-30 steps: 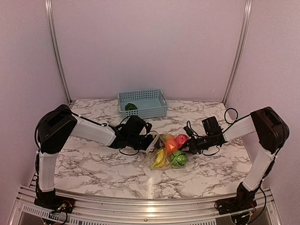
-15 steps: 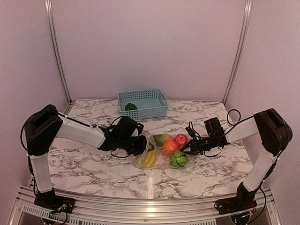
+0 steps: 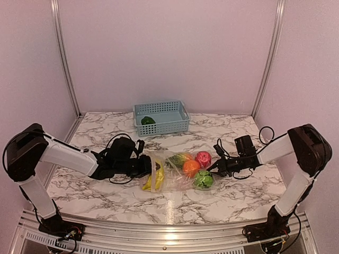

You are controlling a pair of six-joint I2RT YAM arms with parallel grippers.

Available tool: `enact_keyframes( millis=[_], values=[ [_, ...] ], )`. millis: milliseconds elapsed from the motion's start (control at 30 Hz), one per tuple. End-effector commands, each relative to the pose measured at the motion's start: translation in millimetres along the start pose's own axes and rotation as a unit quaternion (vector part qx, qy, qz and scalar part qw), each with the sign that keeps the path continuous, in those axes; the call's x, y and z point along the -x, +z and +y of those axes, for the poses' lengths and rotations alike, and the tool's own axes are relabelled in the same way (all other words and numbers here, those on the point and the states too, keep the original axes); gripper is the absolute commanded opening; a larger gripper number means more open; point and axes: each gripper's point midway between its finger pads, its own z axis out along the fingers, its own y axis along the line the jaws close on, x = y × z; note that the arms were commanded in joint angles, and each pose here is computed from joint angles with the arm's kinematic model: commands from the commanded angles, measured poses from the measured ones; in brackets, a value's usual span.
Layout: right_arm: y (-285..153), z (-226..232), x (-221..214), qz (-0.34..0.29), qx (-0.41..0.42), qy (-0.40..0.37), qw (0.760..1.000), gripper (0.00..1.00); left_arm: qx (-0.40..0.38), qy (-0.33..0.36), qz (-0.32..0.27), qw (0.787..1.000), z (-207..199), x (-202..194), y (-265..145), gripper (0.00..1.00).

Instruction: Open the zip-top bag and remove the fake food

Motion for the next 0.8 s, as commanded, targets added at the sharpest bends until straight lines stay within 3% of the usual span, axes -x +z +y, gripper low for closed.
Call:
enact_keyframes(
  millis=[0,400,667,767],
  values=[
    [-7,-13,-1,-0.014,-0.024,0.016,0.999,0.0,-0.036,-0.014,-0.044,0.998,-11,15,-24,0.26],
    [-12,-20,-4,-0.02,-0.029,0.026,0.999,0.0,-0.102,-0.025,-0.134,0.985,-26,58,-90,0.25],
    [-13,-23,-1,-0.022,-0.026,0.024,0.999,0.0,-0.074,-0.022,-0.11,0.991,-13,63,-93,0.22],
    [-14,-23,0,-0.022,-0.026,0.022,0.999,0.0,-0.083,-0.015,-0.131,0.988,-24,75,-101,0.22]
  ],
)
